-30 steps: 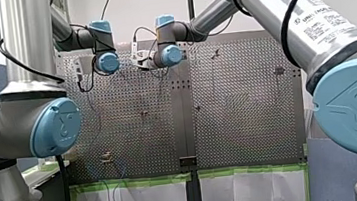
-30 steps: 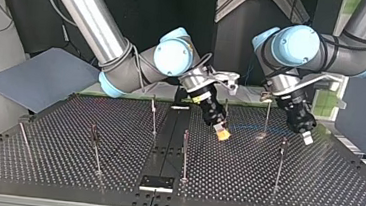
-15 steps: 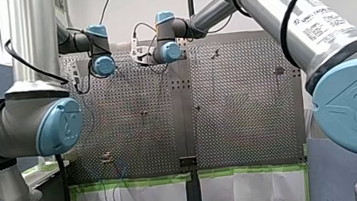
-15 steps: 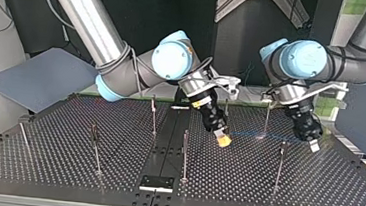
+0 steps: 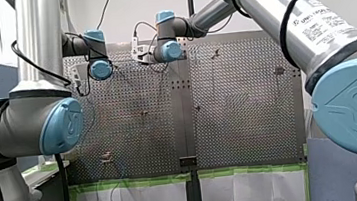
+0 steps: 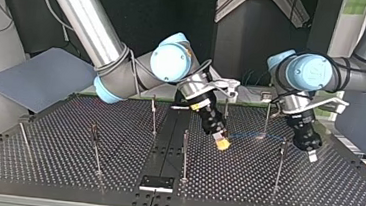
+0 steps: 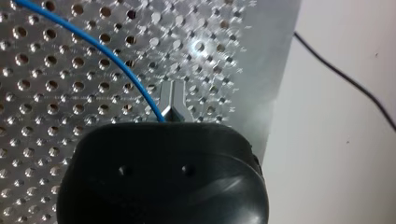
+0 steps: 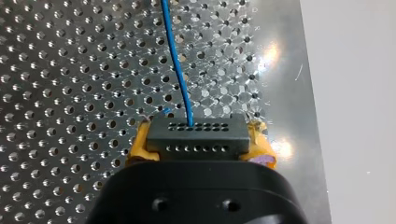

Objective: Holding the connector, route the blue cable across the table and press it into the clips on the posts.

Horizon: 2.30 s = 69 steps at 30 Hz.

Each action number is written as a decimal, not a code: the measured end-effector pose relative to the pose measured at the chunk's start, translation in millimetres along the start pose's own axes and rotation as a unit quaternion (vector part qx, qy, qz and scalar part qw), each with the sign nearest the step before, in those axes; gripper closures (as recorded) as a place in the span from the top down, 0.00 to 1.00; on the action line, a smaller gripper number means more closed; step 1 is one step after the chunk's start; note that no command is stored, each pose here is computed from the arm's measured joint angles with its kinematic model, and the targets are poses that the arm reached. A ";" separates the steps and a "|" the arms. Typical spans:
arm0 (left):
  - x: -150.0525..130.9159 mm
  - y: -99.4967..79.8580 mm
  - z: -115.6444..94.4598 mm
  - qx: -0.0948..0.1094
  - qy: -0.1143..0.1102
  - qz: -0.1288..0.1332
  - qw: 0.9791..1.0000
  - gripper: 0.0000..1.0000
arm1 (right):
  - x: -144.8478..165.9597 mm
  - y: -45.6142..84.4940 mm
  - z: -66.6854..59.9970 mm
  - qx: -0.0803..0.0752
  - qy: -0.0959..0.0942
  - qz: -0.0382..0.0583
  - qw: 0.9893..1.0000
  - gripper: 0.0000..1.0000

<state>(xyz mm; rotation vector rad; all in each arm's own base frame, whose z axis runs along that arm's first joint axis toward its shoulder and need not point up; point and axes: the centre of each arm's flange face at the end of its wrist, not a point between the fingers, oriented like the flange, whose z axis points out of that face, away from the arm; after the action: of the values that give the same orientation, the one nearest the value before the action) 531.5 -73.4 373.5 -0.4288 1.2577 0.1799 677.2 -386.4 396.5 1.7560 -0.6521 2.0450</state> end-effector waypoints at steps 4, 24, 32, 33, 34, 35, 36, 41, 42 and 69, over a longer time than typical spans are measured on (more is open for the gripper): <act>11.5 -5.5 13.3 0.019 0.008 -0.008 1.000 0.00 | 0.7 1.0 0.4 -0.005 0.001 0.000 1.000 0.00; 42.6 8.6 36.0 0.029 0.029 -0.022 0.999 0.00 | 0.3 14.4 1.1 -0.036 0.003 0.000 0.999 0.00; 43.4 14.2 34.3 0.013 0.039 -0.044 0.998 0.23 | 0.1 20.4 0.9 -0.040 0.000 0.000 0.999 0.00; 43.7 15.5 33.7 0.008 0.042 -0.047 0.998 0.32 | 0.2 21.1 0.9 -0.040 0.000 0.000 0.999 0.00; 44.2 17.5 32.9 0.001 0.045 -0.050 0.998 0.48 | 0.3 21.9 0.9 -0.041 0.000 0.000 0.999 0.00; 44.7 19.0 32.1 -0.004 0.048 -0.053 0.997 0.48 | 0.3 22.9 0.8 -0.042 -0.001 0.000 0.999 0.00; 45.1 20.3 31.3 -0.008 0.052 -0.056 0.997 0.64 | 0.2 23.6 0.8 -0.042 -0.001 0.000 0.999 0.00; 37.5 21.3 23.8 -0.018 0.063 -0.069 0.995 1.00 | 0.0 25.1 0.2 -0.044 -0.004 -0.001 0.999 0.00; 35.5 20.9 21.8 -0.018 0.065 -0.070 0.995 1.00 | 0.2 25.5 0.2 -0.044 -0.004 -0.001 0.999 0.00; -23.8 28.4 -74.0 0.030 0.152 -0.110 0.982 1.00 | 3.5 26.8 -0.1 -0.046 -0.009 -0.002 0.999 0.00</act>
<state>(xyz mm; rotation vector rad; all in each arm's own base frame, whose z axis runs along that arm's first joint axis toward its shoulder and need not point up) 448.8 -75.5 372.1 -0.5551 1.4992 -0.1167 661.7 -408.6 397.1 1.7247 -0.7354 1.9662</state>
